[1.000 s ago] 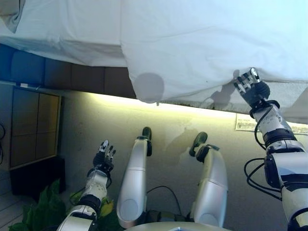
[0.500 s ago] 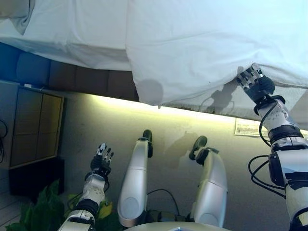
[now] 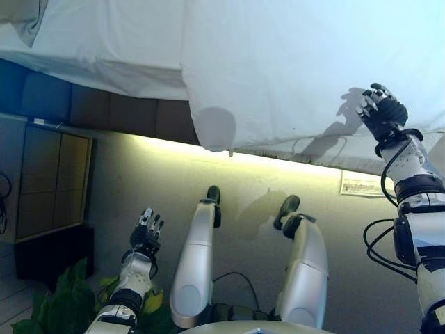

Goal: Make the bed neatly

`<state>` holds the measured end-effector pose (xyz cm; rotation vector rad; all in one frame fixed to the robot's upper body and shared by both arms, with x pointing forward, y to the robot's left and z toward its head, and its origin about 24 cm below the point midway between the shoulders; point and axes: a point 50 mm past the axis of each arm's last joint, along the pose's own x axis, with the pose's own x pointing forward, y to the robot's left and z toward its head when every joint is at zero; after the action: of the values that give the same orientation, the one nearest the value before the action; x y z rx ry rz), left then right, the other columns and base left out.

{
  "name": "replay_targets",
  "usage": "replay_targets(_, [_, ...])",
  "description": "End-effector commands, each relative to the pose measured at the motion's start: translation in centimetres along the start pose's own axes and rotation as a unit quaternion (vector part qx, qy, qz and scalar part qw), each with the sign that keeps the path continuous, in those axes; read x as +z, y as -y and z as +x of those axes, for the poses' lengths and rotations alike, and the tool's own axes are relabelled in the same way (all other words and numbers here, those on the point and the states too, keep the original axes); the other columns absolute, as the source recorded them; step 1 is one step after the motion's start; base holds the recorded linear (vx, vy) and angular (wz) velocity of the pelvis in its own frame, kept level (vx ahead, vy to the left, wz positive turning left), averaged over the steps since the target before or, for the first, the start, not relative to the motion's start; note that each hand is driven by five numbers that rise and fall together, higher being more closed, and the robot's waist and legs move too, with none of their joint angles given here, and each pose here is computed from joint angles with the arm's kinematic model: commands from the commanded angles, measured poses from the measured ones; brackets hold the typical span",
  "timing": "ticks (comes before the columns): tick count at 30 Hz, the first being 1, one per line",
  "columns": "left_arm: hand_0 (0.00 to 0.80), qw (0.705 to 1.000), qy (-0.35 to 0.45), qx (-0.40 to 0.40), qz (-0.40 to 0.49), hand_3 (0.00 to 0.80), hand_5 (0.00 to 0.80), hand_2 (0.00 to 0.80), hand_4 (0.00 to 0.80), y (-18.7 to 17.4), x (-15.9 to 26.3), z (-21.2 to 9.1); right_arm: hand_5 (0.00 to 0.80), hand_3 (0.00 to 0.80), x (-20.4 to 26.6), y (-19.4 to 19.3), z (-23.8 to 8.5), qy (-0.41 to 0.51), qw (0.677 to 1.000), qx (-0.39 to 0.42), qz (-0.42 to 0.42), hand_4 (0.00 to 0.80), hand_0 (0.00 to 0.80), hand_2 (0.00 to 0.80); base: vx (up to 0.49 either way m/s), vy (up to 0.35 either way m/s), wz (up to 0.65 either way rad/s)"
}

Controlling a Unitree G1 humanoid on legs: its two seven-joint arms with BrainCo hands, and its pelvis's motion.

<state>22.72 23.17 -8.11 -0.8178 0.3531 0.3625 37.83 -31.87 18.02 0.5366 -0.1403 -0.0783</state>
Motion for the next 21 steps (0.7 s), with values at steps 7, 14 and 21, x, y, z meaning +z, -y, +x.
replay_targets(7, [0.0, 1.0, 0.023, 0.011, 0.015, 0.0, 0.0, 0.0, 0.0, -1.8, 1.1, -1.0, 0.8, 0.8, 4.1, -1.5, 0.3, 0.07, 0.996, 0.046, -0.019, 0.8, 0.8, 0.8, 0.0, 0.0, 0.0])
replay_targets(14, [0.0, 0.999, 0.025, 0.006, 0.021, 0.0, 0.0, 0.0, 0.0, -1.4, 1.2, -0.8, 0.0, 0.0, 2.2, -0.2, 0.1, 0.001, 1.0, -0.002, -0.002, 0.0, 0.0, 0.0, 0.0, 0.0, 0.0])
replay_targets(21, [0.0, 0.999, 0.05, -0.019, 0.012, 0.0, 0.0, 0.0, 0.0, 0.1, 1.9, -0.1, 0.0, 0.0, 0.4, 1.1, -0.3, -0.037, 0.998, -0.033, 0.05, 0.0, 0.0, 0.0, -0.011, -0.007, -0.01])
